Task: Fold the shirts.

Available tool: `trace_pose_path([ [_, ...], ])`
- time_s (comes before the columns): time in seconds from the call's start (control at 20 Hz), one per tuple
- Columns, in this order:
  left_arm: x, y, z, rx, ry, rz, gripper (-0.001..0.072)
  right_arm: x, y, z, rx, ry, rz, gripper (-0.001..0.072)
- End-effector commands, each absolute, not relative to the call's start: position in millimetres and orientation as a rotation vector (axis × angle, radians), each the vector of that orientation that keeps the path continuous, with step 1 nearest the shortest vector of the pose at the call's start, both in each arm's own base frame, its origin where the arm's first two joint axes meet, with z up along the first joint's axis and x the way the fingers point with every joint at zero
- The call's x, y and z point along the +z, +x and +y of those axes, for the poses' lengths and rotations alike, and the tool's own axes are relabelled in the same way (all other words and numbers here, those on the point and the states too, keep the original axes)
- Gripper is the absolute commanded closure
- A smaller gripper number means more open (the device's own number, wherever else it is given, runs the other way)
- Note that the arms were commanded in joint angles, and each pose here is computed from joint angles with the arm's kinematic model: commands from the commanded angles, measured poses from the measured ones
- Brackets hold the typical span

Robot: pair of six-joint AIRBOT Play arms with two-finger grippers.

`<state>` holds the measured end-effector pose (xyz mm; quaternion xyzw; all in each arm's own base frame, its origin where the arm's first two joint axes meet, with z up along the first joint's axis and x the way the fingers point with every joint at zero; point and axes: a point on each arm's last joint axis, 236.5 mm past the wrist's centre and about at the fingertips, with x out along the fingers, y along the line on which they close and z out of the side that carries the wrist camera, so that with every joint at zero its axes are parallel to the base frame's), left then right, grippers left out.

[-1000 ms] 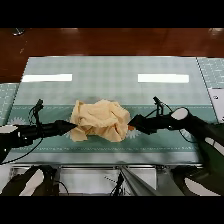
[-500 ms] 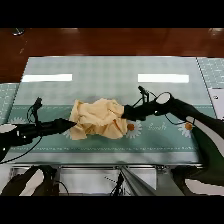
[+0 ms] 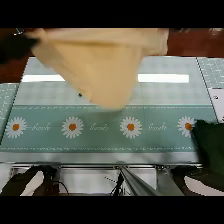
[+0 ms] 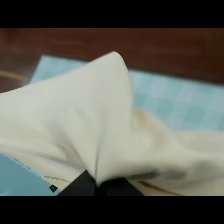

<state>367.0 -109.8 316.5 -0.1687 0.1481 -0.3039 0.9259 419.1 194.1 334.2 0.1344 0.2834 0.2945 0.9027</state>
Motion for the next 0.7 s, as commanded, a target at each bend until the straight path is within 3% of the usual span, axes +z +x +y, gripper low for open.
trace_pose_path([
  [0.0,454,326,-89,-0.475,-0.143,0.078,0.0676,448,346,158,0.568,0.131,0.341,0.069],
  [0.2,547,235,-99,-0.455,0.004,-0.137,0.0676,478,250,136,0.563,0.045,0.242,0.0689],
  [0.4,574,168,-109,-0.442,0.075,-0.257,0.0675,449,179,121,0.553,0.02,0.31,0.0689],
  [0.5,554,162,-113,-0.453,0.108,-0.18,0.0676,420,159,119,0.559,0.032,0.406,0.0689],
  [0.65,473,189,-117,-0.516,0.092,0.143,0.0675,346,148,121,0.554,0.095,0.625,0.0689],
])
